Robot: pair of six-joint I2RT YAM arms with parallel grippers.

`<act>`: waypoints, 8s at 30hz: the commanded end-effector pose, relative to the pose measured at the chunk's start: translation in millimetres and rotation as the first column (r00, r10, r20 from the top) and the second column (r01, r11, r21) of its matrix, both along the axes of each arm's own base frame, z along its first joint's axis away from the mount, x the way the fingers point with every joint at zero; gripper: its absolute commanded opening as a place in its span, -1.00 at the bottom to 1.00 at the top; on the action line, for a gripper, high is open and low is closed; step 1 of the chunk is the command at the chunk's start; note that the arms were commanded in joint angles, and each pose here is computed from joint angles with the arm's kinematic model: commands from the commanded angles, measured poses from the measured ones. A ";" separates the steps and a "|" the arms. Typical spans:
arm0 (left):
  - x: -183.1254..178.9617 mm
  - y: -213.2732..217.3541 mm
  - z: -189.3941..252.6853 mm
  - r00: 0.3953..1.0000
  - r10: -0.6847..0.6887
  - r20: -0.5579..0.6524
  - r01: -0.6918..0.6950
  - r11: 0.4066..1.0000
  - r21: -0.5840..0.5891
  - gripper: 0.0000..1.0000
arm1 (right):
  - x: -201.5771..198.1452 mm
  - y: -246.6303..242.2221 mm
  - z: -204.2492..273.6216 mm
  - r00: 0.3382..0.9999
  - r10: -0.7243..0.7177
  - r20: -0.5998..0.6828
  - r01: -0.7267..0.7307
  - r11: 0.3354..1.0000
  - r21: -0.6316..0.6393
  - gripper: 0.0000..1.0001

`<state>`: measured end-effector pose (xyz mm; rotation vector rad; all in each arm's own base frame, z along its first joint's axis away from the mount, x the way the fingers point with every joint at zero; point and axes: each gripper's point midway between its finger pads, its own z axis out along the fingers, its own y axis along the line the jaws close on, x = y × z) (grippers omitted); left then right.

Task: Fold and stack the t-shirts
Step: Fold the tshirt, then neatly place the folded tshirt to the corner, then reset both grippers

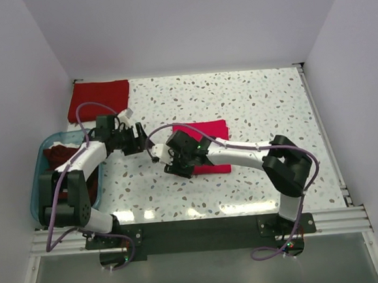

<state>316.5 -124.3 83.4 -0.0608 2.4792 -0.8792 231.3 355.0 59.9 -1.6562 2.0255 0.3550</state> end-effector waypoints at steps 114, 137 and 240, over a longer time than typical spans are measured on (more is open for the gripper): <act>298.8 78.2 86.5 0.894 -0.040 0.446 -0.159 0.902 0.401 -1.00 | 94.3 -118.0 90.4 0.955 -0.298 -0.011 0.290 0.920 0.263 0.97; 289.1 130.2 167.3 0.808 0.023 0.589 -0.245 0.922 0.300 -1.00 | 95.7 -119.5 83.5 0.957 -0.291 -0.020 0.287 0.930 0.229 0.97; 10.7 20.8 103.1 0.874 -0.183 0.450 -0.037 0.898 0.438 1.00 | 11.8 -292.8 120.8 0.611 -0.787 -0.089 0.765 0.557 0.323 0.97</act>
